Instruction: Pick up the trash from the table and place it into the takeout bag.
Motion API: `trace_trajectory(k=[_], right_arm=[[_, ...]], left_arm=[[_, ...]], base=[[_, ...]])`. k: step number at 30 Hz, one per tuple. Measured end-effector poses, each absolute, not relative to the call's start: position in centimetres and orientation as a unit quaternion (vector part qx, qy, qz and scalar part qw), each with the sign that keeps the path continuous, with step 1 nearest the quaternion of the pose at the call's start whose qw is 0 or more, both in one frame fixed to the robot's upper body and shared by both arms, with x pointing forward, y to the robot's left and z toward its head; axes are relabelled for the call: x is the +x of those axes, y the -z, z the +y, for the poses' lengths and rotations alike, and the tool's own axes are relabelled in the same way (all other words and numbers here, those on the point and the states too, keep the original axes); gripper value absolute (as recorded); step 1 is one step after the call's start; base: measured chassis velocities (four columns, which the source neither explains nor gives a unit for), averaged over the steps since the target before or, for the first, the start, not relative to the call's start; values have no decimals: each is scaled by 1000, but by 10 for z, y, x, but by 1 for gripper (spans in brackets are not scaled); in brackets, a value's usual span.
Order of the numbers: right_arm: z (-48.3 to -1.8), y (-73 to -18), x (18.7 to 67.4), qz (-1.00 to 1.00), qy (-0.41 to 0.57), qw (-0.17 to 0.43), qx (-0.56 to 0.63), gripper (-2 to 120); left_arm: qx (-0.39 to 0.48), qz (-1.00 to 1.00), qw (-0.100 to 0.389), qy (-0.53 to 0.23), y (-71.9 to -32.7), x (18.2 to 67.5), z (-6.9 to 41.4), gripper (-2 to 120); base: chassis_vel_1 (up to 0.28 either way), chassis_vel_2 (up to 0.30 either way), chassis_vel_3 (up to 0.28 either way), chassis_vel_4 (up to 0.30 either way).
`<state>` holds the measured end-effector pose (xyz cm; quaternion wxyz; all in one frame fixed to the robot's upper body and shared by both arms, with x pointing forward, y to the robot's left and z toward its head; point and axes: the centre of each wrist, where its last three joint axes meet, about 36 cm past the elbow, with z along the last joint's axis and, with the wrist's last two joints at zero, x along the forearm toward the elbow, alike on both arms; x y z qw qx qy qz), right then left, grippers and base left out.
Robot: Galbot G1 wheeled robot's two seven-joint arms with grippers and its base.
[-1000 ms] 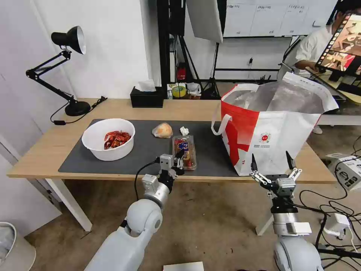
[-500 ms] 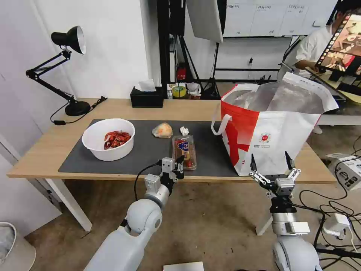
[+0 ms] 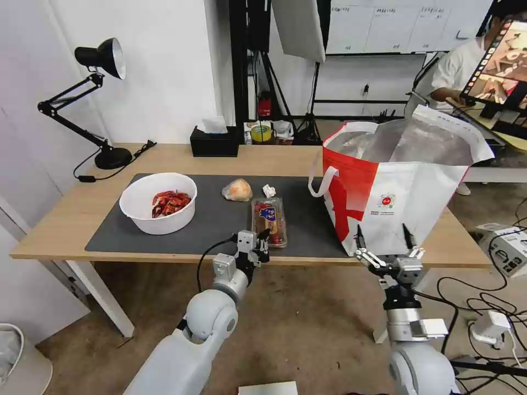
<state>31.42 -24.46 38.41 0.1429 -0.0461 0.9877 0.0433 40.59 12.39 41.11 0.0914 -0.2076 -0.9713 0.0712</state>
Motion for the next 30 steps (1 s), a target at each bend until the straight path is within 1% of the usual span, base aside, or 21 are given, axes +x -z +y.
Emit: trace_trajectory(k=[7, 8, 10, 13, 24, 30], right_arm=[[-221, -388, 314, 985, -99, 114, -82, 100], [-210, -387, 313, 983, -118, 100, -95, 100], [-207, -387, 312, 982, -125, 95, -101, 100], [-195, -386, 313, 977, -165, 73, -116, 100], [-202, -394, 333, 964, -240, 44, -107, 100], [-202, -396, 350, 954, -279, 18, -109, 100]], left_arm=[[-208, -971, 89, -73, -411, 406, 123, 0], [-208, -971, 89, -74, -411, 406, 123, 0], [-207, -971, 89, -74, -411, 406, 123, 0], [-207, -972, 87, -74, -411, 407, 123, 0], [-213, -970, 84, -76, -407, 405, 119, 0], [-214, -970, 85, -75, -406, 405, 119, 0]], base=[[0, 0, 0, 0], [0, 0, 0, 0], [0, 0, 0, 0], [0, 0, 0, 0], [0, 0, 0, 0], [0, 0, 0, 0]])
